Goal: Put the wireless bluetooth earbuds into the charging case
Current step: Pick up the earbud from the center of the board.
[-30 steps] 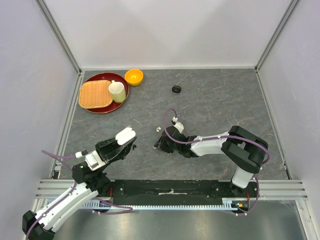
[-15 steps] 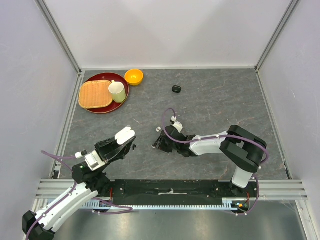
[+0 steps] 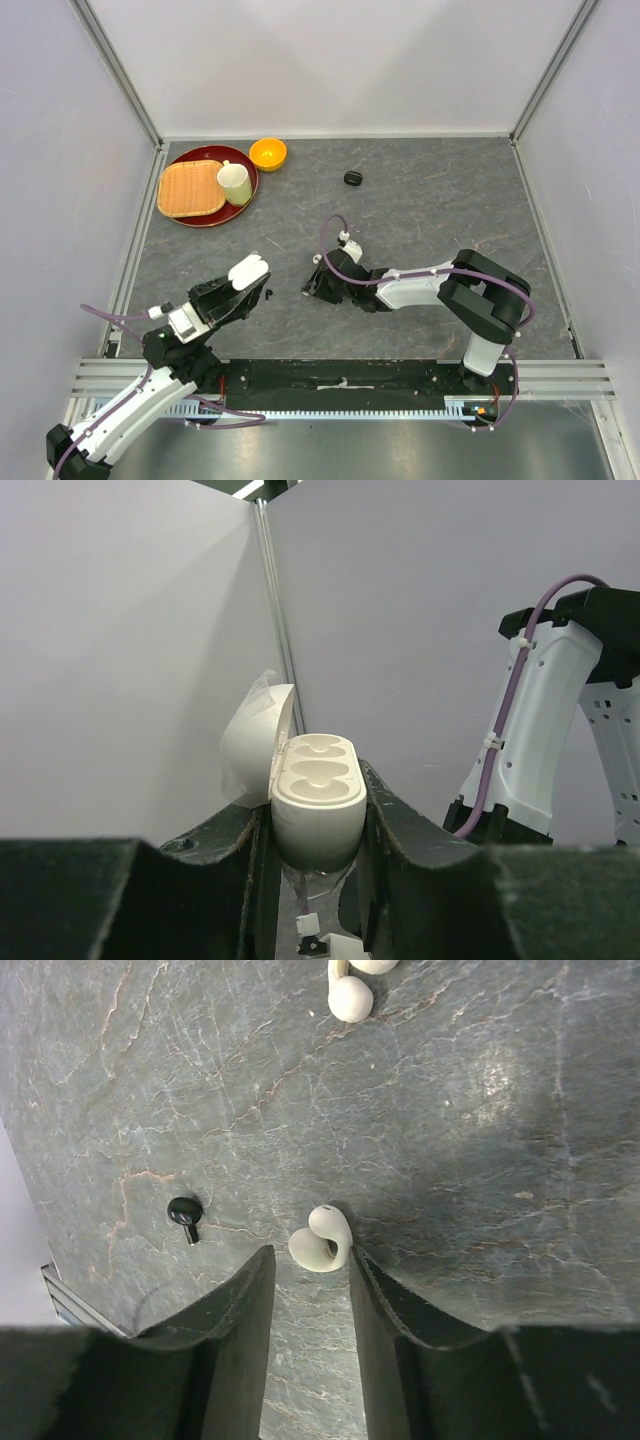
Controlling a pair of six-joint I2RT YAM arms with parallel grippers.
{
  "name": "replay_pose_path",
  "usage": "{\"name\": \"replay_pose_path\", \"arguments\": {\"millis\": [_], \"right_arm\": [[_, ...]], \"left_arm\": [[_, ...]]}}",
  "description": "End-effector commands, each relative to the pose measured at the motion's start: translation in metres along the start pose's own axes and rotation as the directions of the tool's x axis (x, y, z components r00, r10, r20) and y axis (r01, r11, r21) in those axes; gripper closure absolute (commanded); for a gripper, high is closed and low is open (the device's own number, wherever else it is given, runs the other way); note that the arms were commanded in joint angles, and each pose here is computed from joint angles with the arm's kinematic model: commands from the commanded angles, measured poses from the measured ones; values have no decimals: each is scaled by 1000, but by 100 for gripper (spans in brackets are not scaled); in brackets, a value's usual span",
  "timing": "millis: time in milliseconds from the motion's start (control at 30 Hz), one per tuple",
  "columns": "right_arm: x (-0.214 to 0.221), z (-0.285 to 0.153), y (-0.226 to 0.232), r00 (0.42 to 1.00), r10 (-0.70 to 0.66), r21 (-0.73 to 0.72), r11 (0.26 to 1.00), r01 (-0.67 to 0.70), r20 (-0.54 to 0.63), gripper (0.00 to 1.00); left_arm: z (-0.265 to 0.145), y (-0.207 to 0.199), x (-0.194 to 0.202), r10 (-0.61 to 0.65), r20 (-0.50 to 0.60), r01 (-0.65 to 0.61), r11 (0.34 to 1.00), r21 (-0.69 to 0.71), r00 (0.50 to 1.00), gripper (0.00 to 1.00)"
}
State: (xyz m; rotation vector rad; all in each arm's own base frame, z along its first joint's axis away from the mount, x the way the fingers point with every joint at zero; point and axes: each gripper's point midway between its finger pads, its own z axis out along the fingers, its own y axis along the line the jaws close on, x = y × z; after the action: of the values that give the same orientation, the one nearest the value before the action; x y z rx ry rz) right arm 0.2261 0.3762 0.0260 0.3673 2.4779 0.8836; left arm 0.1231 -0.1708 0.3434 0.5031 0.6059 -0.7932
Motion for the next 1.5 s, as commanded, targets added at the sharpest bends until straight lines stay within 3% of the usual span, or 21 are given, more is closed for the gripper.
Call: {"name": "replay_pose_path", "arguments": {"millis": [0, 300, 1467], "right_arm": [[0, 0, -11, 998, -59, 57, 997, 59, 6, 55], [-12, -13, -10, 995, -88, 67, 994, 84, 50, 58], [4, 6, -10, 993, -115, 89, 989, 116, -9, 64]], "left_arm": [[-19, 1, 33, 25, -69, -27, 999, -20, 997, 98], [-19, 0, 33, 21, -70, -22, 1000, -21, 997, 98], [-22, 2, 34, 28, -71, -31, 999, -34, 997, 98]]}}
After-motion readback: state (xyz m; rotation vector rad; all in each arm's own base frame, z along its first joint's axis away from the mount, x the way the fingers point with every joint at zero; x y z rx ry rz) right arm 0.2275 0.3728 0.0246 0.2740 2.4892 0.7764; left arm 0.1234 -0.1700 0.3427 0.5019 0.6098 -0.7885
